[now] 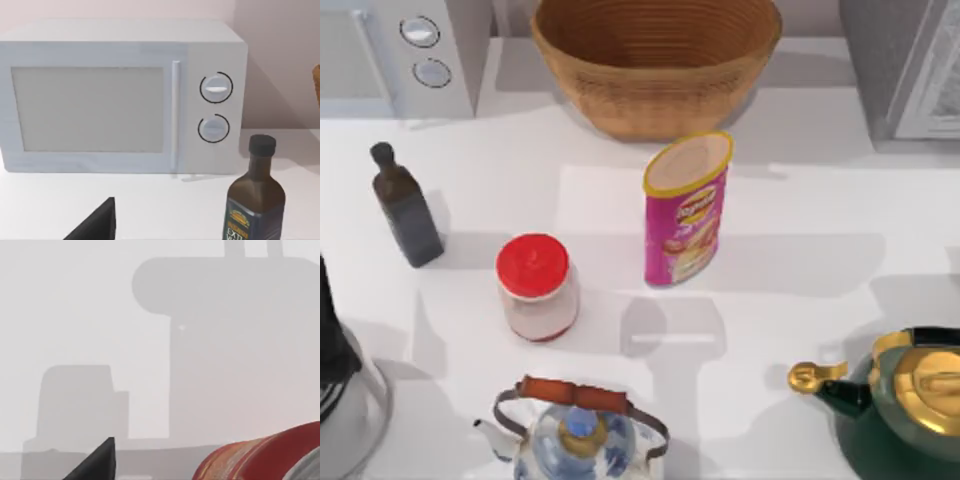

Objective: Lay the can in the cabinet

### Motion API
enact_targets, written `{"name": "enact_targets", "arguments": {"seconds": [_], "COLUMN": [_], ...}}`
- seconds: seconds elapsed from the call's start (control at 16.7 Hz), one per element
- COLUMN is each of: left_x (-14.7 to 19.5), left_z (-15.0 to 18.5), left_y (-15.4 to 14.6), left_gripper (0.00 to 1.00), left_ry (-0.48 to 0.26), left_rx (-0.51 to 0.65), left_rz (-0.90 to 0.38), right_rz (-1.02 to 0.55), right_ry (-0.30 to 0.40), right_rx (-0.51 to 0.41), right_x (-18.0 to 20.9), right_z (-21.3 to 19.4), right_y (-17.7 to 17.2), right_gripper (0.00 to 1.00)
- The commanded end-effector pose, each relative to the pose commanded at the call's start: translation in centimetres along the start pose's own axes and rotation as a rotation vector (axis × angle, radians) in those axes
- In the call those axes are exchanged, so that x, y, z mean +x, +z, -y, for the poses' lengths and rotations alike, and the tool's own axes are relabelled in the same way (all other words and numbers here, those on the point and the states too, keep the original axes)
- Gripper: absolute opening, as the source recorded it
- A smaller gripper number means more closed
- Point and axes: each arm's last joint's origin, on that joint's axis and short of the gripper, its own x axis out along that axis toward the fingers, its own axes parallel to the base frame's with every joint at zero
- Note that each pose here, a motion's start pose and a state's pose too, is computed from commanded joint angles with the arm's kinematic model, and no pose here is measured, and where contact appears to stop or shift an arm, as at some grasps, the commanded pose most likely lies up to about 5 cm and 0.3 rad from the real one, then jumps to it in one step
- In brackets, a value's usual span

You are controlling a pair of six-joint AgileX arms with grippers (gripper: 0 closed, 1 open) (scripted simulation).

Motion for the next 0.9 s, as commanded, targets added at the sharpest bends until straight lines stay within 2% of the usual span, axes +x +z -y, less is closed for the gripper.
{"name": "enact_targets", "arguments": {"seconds": [0.42, 0.9], "left_x": [0.0, 0.0], "left_z": [0.0, 0.0], "left_y": [0.0, 0.0], "left_gripper": [1.0, 1.0], "left_ry": [0.0, 0.0], "left_rx": [0.0, 0.0], "left_rz": [0.0, 0.0], "right_rz": [-0.002, -0.002], "right_ry": [0.0, 0.0], "right_rx": [0.0, 0.0], "right_x": [1.37, 1.37], "right_z": [0.15, 0.15], "right_y": [-0.72, -0.72], "right_gripper": [1.0, 0.4]}}
